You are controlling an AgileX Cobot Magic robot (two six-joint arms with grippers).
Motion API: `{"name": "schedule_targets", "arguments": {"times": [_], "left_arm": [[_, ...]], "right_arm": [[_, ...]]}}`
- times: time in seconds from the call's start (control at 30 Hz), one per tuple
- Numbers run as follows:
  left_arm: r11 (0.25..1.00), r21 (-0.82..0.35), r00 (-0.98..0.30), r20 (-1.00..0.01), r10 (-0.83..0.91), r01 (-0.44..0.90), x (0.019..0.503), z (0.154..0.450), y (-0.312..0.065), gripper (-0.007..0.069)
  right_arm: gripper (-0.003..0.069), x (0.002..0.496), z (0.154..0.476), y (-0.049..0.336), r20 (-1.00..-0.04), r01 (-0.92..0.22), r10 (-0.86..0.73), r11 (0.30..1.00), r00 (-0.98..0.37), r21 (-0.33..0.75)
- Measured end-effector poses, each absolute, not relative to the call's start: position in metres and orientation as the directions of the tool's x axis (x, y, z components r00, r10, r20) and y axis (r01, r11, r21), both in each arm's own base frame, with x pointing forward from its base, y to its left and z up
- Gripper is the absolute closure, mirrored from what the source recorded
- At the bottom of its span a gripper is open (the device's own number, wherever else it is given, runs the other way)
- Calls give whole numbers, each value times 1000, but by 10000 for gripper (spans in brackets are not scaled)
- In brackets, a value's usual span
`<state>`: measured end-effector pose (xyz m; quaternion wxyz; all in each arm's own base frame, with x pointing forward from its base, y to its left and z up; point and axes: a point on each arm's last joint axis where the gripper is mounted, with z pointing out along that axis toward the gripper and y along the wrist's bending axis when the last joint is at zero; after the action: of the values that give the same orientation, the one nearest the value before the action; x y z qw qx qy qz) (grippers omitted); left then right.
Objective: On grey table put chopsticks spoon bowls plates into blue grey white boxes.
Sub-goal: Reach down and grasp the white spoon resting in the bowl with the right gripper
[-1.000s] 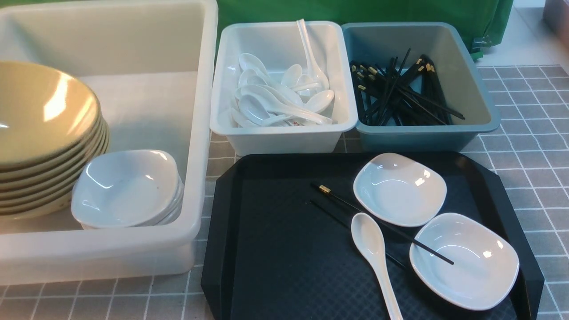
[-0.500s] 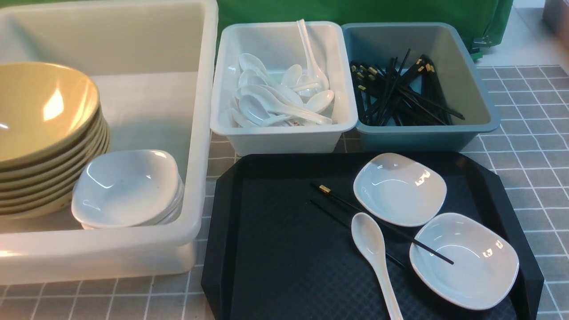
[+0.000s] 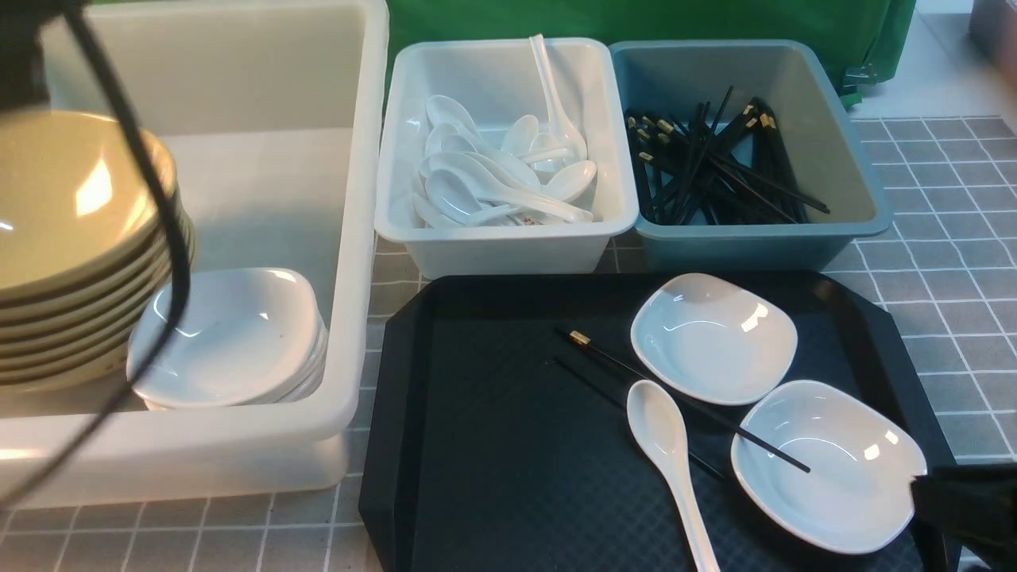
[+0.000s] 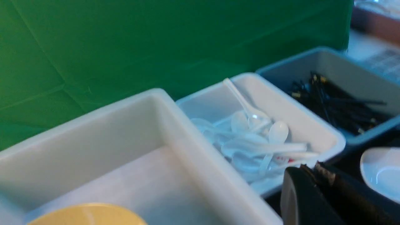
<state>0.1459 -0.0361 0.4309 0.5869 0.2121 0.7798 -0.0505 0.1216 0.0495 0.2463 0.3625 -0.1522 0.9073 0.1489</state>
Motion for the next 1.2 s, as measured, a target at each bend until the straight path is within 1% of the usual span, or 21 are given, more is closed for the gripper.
{"name": "schedule_targets", "arguments": {"times": [0.03,0.1,0.17,0.23,0.37,0.4,0.47,0.57,0.63,0.73,0.83,0.87,0.9,1.0,1.07,1.2], "left_arm": [[898,183,-232,-928,293,400,142,423,-36,633],[898,195,-293,-900,324,394,132,397,-33,635],[902,193,-341,-879,334,386,126,377,-30,635],[914,191,-397,-854,335,359,111,346,-25,635],[930,182,-421,-852,311,320,84,306,-19,635],[932,186,-408,-860,308,312,78,296,-17,635],[934,187,-396,-867,303,305,74,285,-17,635],[940,192,-346,-893,287,283,66,268,-15,635],[946,191,-290,-919,266,263,62,260,-15,635],[952,195,-209,-947,245,235,60,259,-14,635],[955,199,-170,-956,239,222,59,261,-13,635],[955,199,-164,-957,238,220,59,262,-13,635],[955,200,-163,-958,237,219,59,262,-13,635],[956,199,-154,-960,235,216,59,263,-13,635],[956,199,-148,-961,233,214,60,263,-13,635],[957,198,-147,-962,232,213,60,264,-13,635]], "right_arm": [[454,128,246,53,-676,-384,-169,906,-717,181],[410,142,248,61,-633,-383,-164,896,-756,224],[380,151,249,68,-618,-390,-167,888,-768,243],[343,167,246,82,-605,-413,-192,876,-773,249],[322,186,230,111,-555,-471,-275,847,-785,247],[320,192,221,120,-523,-484,-306,840,-796,246],[319,197,214,129,-502,-502,-337,831,-796,239],[316,209,197,143,-446,-512,-376,827,-812,235],[316,218,185,150,-410,-509,-390,829,-824,234],[317,228,171,155,-377,-500,-397,836,-837,228],[346,234,161,158,-362,-501,-408,837,-838,218],[375,236,158,159,-359,-505,-413,836,-837,214],[381,236,158,159,-361,-507,-415,835,-835,213],[501,239,156,160,-367,-517,-425,832,-827,202],[556,239,155,160,-372,-527,-435,826,-820,197],[561,238,158,160,-370,-536,-443,821,-816,198]]}}
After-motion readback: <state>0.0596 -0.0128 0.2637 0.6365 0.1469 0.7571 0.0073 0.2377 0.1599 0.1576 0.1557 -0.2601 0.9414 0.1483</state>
